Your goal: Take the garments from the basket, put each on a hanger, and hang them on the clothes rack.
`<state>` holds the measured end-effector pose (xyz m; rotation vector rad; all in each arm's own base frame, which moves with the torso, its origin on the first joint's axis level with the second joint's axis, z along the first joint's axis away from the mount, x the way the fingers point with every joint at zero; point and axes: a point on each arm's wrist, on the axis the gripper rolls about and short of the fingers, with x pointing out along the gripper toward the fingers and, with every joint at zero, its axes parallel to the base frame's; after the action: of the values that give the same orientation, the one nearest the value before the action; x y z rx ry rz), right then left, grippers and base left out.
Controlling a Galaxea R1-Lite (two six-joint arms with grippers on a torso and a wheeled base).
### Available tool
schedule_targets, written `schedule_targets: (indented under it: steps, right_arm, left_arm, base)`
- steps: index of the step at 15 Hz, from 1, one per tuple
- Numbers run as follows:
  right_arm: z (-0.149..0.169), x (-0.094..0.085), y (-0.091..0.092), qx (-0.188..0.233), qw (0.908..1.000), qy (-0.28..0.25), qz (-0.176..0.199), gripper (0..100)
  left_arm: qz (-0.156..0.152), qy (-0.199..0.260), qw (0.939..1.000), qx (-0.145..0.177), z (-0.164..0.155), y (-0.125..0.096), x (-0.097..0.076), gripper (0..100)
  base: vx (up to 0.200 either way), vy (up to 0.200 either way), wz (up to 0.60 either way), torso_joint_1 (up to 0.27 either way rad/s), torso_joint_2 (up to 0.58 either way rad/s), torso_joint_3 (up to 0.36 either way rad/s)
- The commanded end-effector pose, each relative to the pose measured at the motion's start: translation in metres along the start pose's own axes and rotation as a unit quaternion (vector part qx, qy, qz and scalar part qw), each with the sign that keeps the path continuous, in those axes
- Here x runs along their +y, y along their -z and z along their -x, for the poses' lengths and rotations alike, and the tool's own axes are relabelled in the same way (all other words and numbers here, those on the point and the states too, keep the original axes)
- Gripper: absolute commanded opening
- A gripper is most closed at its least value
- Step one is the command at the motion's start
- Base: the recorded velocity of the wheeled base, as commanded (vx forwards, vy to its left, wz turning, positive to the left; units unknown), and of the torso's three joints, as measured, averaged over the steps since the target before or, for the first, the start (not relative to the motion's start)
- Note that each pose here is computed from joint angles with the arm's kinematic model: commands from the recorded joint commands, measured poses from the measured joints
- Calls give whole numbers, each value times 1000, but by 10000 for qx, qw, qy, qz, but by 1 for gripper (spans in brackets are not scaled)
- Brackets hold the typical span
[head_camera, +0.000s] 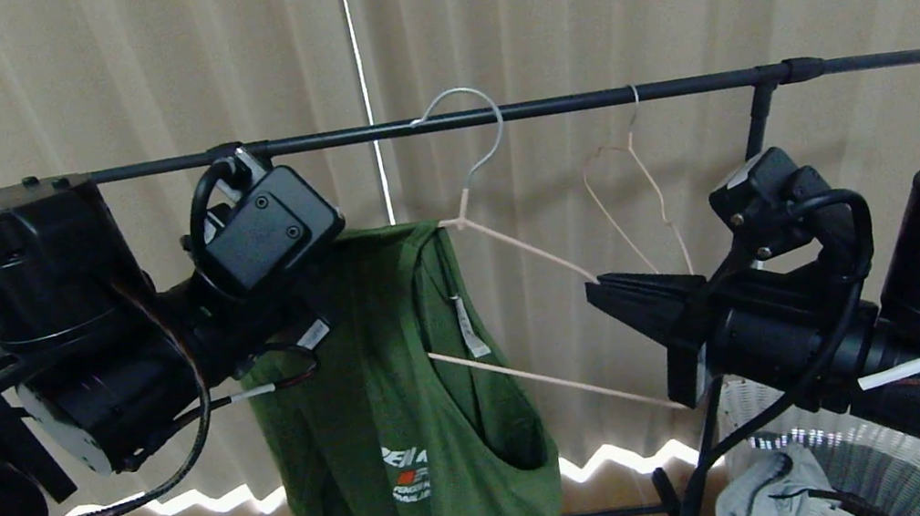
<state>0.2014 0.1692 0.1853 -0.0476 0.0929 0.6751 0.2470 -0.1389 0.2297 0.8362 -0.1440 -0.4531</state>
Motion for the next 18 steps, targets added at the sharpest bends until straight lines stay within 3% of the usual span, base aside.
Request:
schedule_targets:
  steps: [1,3,5,7,10,12,18]
  right_arm:
    - [-1,-1,-2,-39,10000,17,10,100]
    - [0,-5,-2,-53,9999,101,2,100]
    - [5,-14,2,-62,9995,277,123,100]
    - [7,-15,12,11,9993,298,243,100]
    - [4,-11,22,176,9993,207,252,100]
    - [5,-9,25,236,9993,159,257,100]
    - [1,0,35,435,9987,-23,277,100]
  left_arm:
    - [7,42,10000,-3,1,0,-2,0]
    - [3,-32,9999,158,2,3,-3,0]
    - [7,-511,9957,778,1,14,2,0]
    - [89,-868,9892,1174,1,16,3,0]
    - [793,-810,9890,949,1,3,-6,0]
    - [848,-892,9875,985,-4,2,-7,0]
    - [1376,-1109,9818,702,-10,-25,-7,0]
  base:
    - [0,0,0,0,0,0]
    - [0,0,0,0,0,0]
    - [0,0,0,0,0,0]
    - [0,0,0,0,0,0]
    - [0,0,0,0,0,0]
    - [0,0,0,0,0,0]
    - [0,0,0,0,0,0]
